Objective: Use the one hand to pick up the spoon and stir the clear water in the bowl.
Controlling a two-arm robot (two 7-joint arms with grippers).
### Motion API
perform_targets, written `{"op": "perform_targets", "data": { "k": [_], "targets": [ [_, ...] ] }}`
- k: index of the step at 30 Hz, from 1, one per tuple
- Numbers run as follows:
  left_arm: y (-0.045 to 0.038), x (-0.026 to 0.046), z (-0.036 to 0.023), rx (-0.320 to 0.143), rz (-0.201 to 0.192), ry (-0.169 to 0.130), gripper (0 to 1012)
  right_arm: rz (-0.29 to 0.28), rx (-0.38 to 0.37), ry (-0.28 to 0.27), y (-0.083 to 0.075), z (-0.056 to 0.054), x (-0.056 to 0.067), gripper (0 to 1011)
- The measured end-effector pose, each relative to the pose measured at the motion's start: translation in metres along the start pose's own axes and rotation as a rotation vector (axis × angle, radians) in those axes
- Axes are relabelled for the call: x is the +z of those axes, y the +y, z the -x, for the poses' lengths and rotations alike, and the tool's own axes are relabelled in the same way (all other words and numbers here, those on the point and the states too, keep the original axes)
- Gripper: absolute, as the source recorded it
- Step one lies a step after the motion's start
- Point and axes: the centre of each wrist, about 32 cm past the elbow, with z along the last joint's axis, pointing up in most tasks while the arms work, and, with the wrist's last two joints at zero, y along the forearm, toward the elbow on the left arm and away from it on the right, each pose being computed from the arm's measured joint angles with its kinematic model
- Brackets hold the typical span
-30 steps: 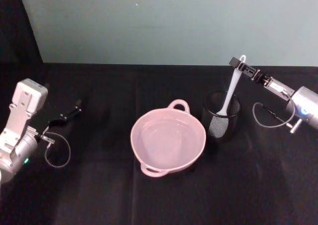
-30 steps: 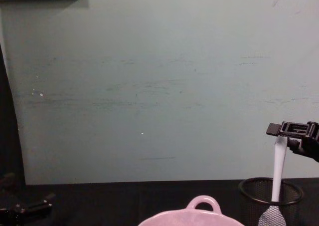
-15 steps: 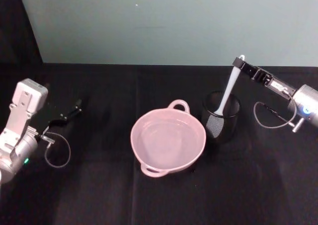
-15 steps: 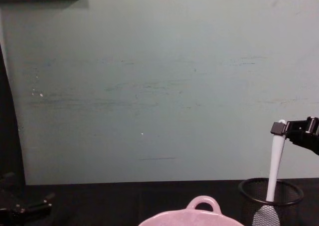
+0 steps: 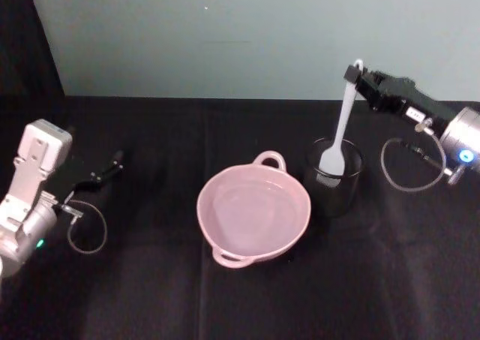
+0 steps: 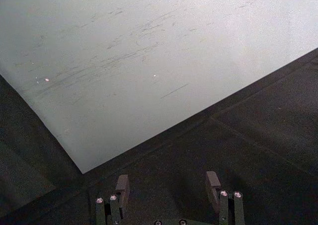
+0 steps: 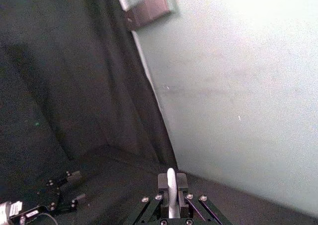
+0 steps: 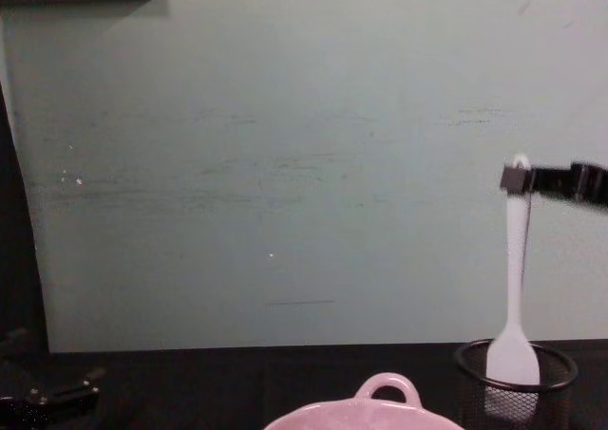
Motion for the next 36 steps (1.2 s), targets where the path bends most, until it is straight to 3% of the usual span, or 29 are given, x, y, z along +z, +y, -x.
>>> {"op": "perform_targets", "data": {
  "k": [12,18,36],
  "targets": [
    [0.0000,0.0000,0.0000,0.000,0.000,0.000,1011,-0.077,0.074,-0.201,-0.003,0.036,0.050,106],
    [0.0000,0.0000,0.0000,0.000,0.000,0.000,1011,-0.088,0.083,-0.216,-0.005,0.041,0.055,106],
    [0.0000,0.0000,0.0000,0.000,0.000,0.000,1011,-0.084,0.079,-0.214,-0.005,0.039,0.054,106]
  ]
}}
